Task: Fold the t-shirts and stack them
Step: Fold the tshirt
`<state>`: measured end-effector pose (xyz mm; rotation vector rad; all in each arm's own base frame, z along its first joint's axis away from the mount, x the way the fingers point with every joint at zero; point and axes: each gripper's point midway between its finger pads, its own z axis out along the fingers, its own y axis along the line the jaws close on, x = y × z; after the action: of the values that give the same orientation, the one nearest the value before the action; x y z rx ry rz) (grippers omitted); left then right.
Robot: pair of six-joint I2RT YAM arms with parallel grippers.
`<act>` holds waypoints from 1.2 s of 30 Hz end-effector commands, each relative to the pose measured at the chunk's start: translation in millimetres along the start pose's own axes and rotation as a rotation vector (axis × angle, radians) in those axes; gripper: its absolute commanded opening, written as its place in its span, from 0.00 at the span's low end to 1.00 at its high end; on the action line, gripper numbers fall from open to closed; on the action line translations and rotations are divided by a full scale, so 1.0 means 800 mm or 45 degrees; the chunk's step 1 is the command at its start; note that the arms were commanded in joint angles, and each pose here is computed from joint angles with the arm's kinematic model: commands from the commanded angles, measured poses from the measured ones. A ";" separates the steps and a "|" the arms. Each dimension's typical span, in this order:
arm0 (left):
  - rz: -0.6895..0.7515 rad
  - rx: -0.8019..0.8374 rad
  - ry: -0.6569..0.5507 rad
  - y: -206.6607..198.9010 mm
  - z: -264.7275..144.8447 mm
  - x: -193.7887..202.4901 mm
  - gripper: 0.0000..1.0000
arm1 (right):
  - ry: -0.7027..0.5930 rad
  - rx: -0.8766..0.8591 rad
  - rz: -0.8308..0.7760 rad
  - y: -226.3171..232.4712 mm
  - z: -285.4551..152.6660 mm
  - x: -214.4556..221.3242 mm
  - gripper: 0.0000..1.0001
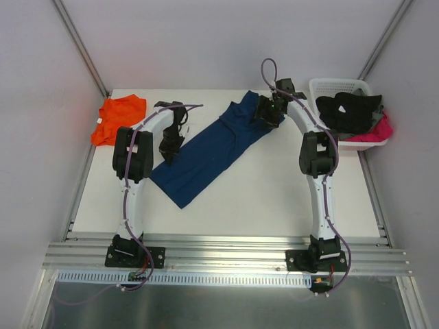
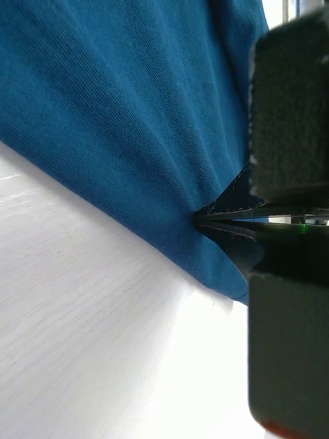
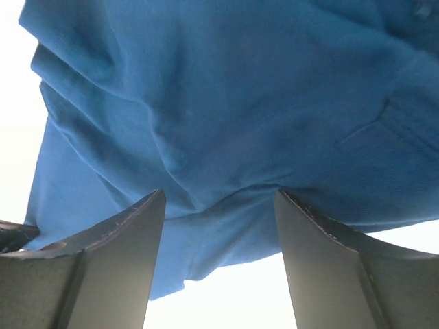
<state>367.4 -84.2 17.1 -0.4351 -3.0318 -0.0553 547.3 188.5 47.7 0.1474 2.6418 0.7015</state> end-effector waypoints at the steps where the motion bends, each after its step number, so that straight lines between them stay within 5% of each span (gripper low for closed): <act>1: 0.022 -0.015 0.004 0.004 -0.014 0.013 0.00 | -0.073 -0.043 -0.006 0.013 0.002 -0.025 0.68; 23: 0.225 -0.005 0.074 -0.077 -0.034 0.112 0.00 | -0.213 -0.119 -0.029 0.018 0.011 -0.075 0.69; 31: 0.251 -0.153 -0.162 -0.058 -0.082 0.061 0.00 | -0.206 -0.122 -0.043 0.028 -0.009 -0.071 0.69; 36: 0.161 -0.167 -0.130 -0.026 -0.066 0.050 0.00 | -0.185 -0.118 -0.037 0.025 -0.007 -0.066 0.69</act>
<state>315.7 -116.6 63.8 -0.7114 -3.0770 -0.1635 592.3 191.2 50.7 0.1476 2.5105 0.7557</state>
